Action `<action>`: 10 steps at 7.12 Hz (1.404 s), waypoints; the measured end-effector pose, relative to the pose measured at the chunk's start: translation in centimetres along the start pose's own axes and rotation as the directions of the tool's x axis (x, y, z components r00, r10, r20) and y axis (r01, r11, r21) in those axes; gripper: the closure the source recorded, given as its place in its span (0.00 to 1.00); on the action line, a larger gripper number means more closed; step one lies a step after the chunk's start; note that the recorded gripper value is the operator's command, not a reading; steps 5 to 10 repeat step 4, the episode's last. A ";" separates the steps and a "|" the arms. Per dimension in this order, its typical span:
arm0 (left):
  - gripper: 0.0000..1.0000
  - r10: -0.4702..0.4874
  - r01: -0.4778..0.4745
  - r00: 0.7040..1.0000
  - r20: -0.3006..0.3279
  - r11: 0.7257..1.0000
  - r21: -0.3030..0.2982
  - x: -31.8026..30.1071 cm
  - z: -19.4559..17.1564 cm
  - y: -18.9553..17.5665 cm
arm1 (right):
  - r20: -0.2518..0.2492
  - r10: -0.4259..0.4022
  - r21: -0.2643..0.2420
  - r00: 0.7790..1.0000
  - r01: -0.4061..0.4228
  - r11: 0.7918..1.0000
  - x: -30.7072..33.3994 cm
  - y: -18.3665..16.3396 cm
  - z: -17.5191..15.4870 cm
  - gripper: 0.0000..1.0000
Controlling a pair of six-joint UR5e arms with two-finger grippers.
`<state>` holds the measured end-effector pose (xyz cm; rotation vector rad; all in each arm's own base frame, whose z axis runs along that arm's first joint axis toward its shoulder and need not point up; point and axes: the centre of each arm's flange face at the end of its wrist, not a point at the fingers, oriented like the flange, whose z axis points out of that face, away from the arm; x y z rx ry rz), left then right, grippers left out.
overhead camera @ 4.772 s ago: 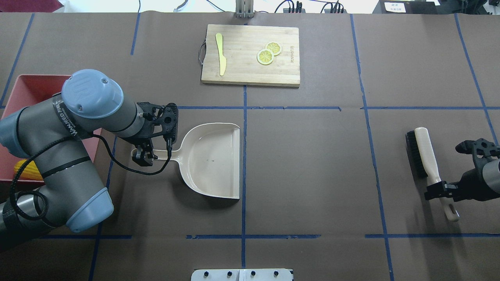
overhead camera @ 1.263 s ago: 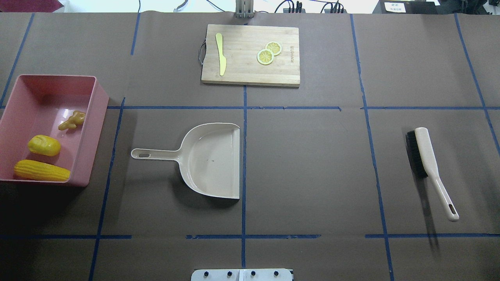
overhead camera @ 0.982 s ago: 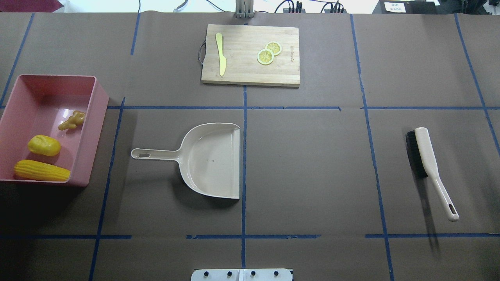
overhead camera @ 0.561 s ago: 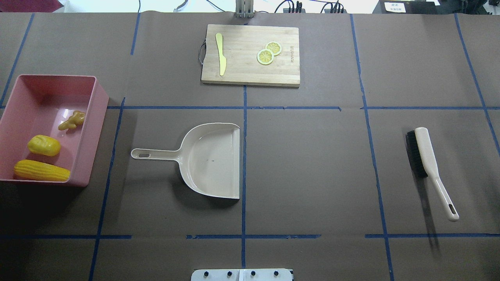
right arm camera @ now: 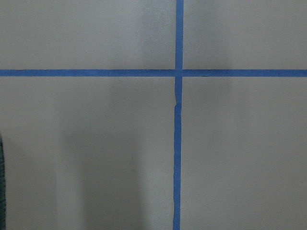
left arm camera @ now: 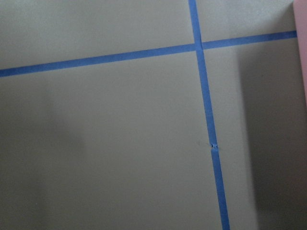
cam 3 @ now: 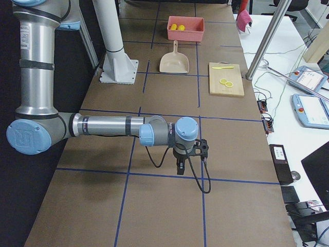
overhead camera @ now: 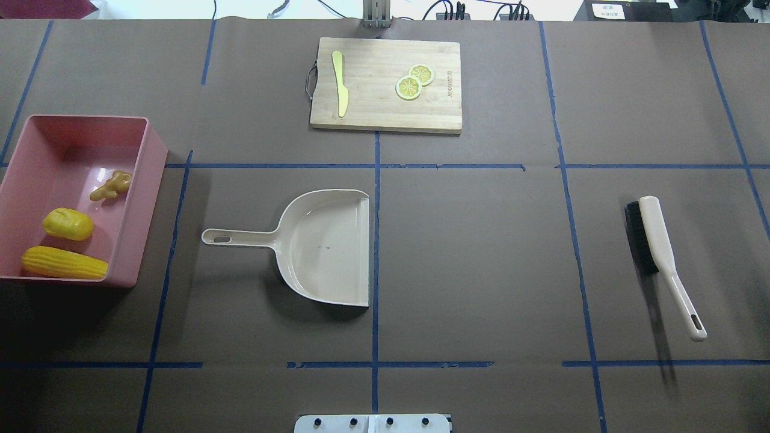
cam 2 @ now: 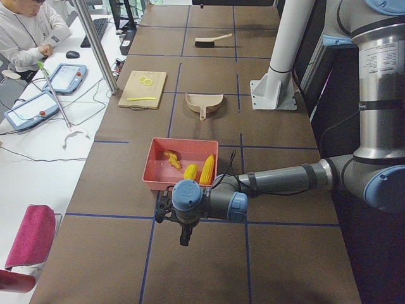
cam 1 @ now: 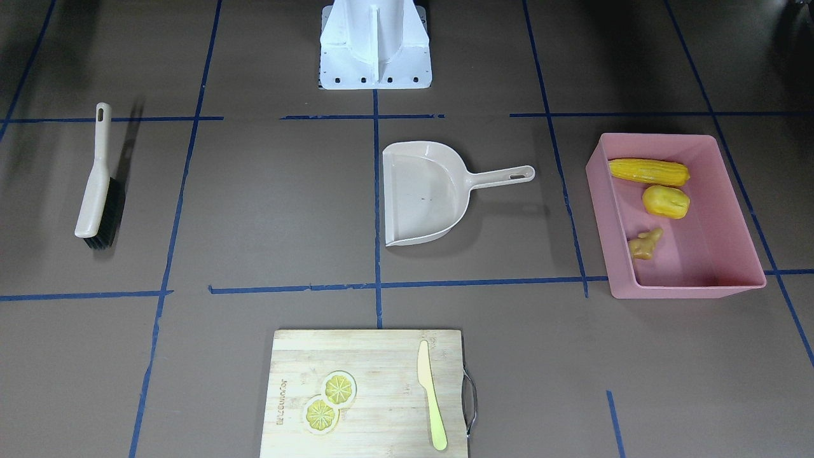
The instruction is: Sweep and dump trash into bin
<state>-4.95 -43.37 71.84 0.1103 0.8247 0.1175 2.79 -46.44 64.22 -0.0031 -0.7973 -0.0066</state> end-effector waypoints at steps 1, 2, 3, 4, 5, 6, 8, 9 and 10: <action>0.00 -0.001 0.001 1.000 -0.001 1.000 -0.002 0.2 -0.1 -0.2 | 0.001 0.000 0.002 1.000 0.000 1.000 -0.1 -0.1 -0.1 0.00; 0.00 -0.003 0.003 1.000 -0.001 1.000 -0.004 0.6 -0.5 -0.7 | 0.001 0.000 0.003 1.000 0.000 1.000 -0.1 -0.1 -0.1 0.00; 0.00 -0.003 0.003 1.000 0.000 1.000 -0.006 1.2 -1.1 -1.1 | 0.002 0.001 0.004 1.000 -0.001 1.000 -0.2 -0.1 -0.2 0.00; 0.00 -0.003 0.003 1.000 0.001 1.000 -0.006 1.7 -1.5 -1.6 | 0.002 0.001 0.004 1.000 -0.001 1.000 -0.2 -0.1 -0.2 0.00; 0.00 -0.003 0.003 1.000 0.001 1.000 -0.006 1.7 -1.5 -1.6 | 0.002 0.001 0.004 1.000 -0.001 1.000 -0.2 -0.1 -0.2 0.00; 0.00 -0.003 0.003 1.000 0.001 1.000 -0.006 1.7 -1.5 -1.6 | 0.002 0.001 0.004 1.000 -0.001 1.000 -0.2 -0.1 -0.2 0.00; 0.00 -0.003 0.003 1.000 0.001 1.000 -0.006 1.7 -1.5 -1.6 | 0.002 0.001 0.004 1.000 -0.001 1.000 -0.2 -0.1 -0.2 0.00; 0.00 -0.003 0.003 1.000 0.001 1.000 -0.006 1.7 -1.5 -1.6 | 0.002 0.001 0.004 1.000 -0.001 1.000 -0.2 -0.1 -0.2 0.00; 0.00 -0.003 0.003 1.000 0.001 1.000 -0.006 1.7 -1.5 -1.6 | 0.002 0.001 0.004 1.000 -0.001 1.000 -0.2 -0.1 -0.2 0.00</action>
